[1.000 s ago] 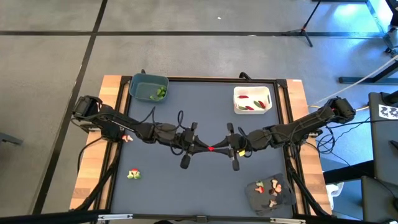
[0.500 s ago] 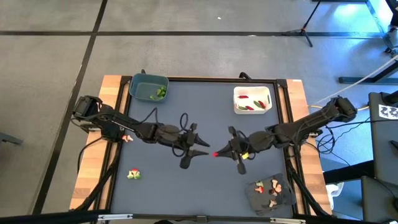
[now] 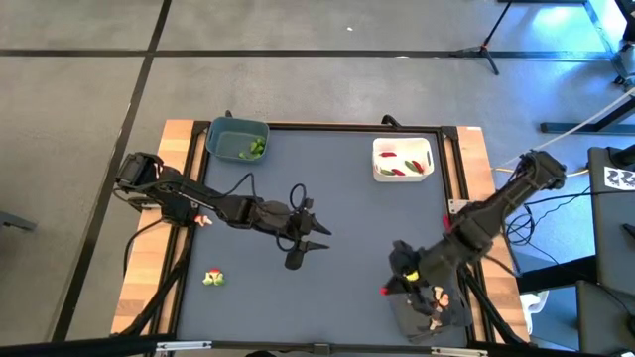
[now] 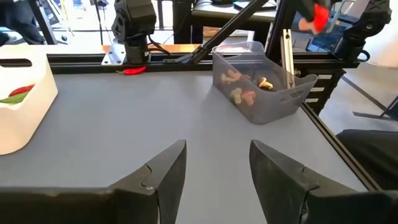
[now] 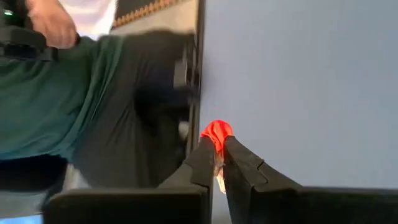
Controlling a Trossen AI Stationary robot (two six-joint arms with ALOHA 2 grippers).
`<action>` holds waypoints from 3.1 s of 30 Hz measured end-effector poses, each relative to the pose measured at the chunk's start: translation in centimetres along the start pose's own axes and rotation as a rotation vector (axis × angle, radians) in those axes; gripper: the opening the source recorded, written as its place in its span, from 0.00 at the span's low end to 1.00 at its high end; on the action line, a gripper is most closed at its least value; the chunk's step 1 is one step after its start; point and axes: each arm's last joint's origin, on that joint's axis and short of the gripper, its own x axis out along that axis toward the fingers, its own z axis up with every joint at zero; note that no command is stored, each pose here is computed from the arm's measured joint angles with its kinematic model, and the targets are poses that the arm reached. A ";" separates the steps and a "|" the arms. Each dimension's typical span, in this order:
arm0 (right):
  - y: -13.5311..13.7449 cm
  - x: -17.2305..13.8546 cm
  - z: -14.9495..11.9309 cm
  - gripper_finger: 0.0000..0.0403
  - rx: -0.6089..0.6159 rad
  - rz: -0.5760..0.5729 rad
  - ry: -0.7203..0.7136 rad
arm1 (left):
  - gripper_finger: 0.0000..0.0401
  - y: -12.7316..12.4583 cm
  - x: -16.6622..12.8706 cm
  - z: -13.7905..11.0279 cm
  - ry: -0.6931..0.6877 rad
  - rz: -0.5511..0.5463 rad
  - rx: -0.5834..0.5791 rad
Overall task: Sort produce into baskets
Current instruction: Put the brown mushroom into the black bin, then adjust the black bin on the table
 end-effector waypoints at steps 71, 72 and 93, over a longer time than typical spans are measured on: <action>-9.9 2.0 -4.5 0.45 0.580 -1.066 0.464 | 0.43 0.6 0.0 0.0 0.003 0.017 -0.009; -10.0 2.1 -4.8 0.45 0.594 -1.057 0.493 | 0.43 0.6 0.0 0.0 0.003 0.017 -0.009; -5.8 3.6 -7.9 0.45 0.786 -0.794 0.677 | 0.43 0.5 0.0 0.0 0.006 0.009 -0.028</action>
